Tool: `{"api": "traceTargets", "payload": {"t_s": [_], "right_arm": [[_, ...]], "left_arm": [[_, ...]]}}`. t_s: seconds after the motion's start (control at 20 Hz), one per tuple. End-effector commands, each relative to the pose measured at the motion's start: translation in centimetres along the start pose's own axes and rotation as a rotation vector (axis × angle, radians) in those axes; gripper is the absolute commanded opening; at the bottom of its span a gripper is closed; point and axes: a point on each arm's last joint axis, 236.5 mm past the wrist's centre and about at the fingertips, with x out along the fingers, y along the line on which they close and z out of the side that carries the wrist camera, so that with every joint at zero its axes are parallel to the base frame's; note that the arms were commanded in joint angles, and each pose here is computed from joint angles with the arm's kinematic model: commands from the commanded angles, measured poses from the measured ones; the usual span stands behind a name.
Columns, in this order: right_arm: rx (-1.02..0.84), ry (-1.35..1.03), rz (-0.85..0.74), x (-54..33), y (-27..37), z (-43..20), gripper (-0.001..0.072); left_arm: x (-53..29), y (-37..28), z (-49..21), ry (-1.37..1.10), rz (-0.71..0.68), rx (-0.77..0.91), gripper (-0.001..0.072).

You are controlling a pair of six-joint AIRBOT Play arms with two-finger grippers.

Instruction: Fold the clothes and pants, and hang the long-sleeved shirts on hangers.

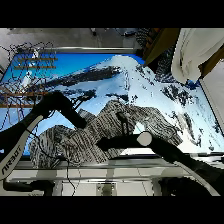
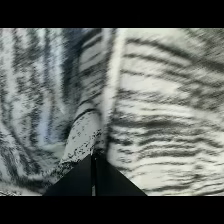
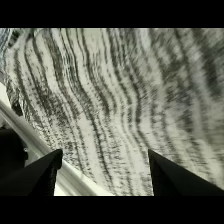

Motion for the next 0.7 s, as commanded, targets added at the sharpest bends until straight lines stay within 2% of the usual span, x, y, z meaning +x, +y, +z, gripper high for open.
{"api": "traceTargets", "payload": {"t_s": [0.0,0.25,0.5,0.55,0.6,0.65], "right_arm": [[0.087,-0.016,0.038,3.7,1.9,-0.9,0.0632],[0.0,0.015,0.106,7.1,6.2,-0.8,0.0632],[-0.006,0.047,0.1,10.7,6.6,-0.8,0.0641],[-0.001,0.026,0.09,10.9,6.5,-0.2,0.0621],[0.013,-0.009,0.072,10.9,6.0,0.7,0.0433],[0.031,-0.041,0.055,10.9,5.6,1.5,0.0182]], "left_arm": [[-1.7,-1.6,1.3,-0.074,-0.012,0.005,0.0014],[-5.2,-2.8,2.6,-0.178,0.053,0.054,0.0014],[-5.8,-3.1,2.7,-0.195,0.058,0.03,0.0014],[-5.8,-3.1,2.7,-0.194,0.057,0.029,0.0015],[-5.8,-3.1,2.7,-0.194,0.057,0.029,0.0014],[-5.8,-3.1,2.7,-0.195,0.058,0.029,0.0014]]}}
